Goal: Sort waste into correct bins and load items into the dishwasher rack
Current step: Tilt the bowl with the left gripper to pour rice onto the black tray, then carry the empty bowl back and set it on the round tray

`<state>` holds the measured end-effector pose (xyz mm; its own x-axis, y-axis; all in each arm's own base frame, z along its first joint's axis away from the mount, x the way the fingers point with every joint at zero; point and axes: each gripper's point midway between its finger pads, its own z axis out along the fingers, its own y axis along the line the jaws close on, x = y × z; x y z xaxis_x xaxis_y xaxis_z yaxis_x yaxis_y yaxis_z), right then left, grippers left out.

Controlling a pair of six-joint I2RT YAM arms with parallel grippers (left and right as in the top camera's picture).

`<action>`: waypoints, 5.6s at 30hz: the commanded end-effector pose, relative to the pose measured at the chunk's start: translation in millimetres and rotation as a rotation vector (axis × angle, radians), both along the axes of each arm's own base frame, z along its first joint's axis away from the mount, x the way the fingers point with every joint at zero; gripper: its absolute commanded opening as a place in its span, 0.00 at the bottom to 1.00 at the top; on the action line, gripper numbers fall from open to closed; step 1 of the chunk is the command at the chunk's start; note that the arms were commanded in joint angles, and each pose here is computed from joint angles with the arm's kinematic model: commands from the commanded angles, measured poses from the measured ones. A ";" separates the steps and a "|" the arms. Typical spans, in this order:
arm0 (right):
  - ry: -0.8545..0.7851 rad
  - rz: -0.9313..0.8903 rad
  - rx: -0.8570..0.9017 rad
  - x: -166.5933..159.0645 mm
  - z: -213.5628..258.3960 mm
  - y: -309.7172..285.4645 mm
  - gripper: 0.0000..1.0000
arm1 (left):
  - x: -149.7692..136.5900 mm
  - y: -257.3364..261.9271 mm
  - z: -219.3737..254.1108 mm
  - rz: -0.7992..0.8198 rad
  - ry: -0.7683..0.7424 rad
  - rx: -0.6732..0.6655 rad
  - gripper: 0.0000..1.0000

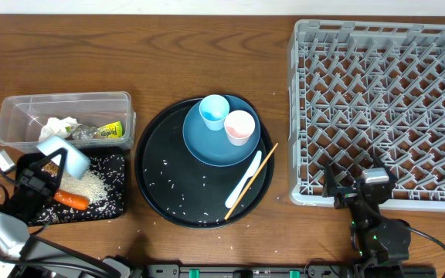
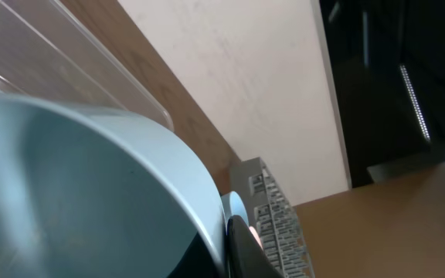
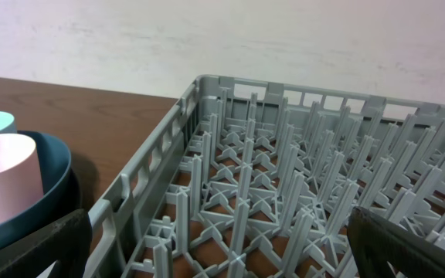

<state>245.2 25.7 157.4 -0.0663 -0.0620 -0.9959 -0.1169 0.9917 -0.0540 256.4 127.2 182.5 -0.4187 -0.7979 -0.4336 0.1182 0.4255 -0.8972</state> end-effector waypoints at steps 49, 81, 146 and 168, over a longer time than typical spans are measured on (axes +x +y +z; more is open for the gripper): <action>0.003 -0.001 -0.009 0.0 -1.3 -0.7 0.99 | 14.0 -3.5 11.2 -0.057 -0.006 -0.069 0.06; 0.003 -0.001 -0.009 0.0 -1.3 -0.7 0.99 | 13.2 2.7 3.7 0.020 0.122 -0.080 0.06; 0.003 -0.001 -0.009 0.0 -1.3 -0.7 0.99 | 40.7 -112.1 6.7 -0.131 0.407 0.393 0.06; 0.003 -0.001 -0.009 0.0 -1.3 -0.7 0.99 | -21.8 -252.4 -102.4 -0.566 0.709 1.033 0.07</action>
<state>245.2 25.8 157.4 -0.0662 -0.0620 -0.9959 -0.1173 0.9916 -0.0539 238.2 -127.9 97.0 -0.9419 0.0882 -0.3240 0.1610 0.9653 -0.2055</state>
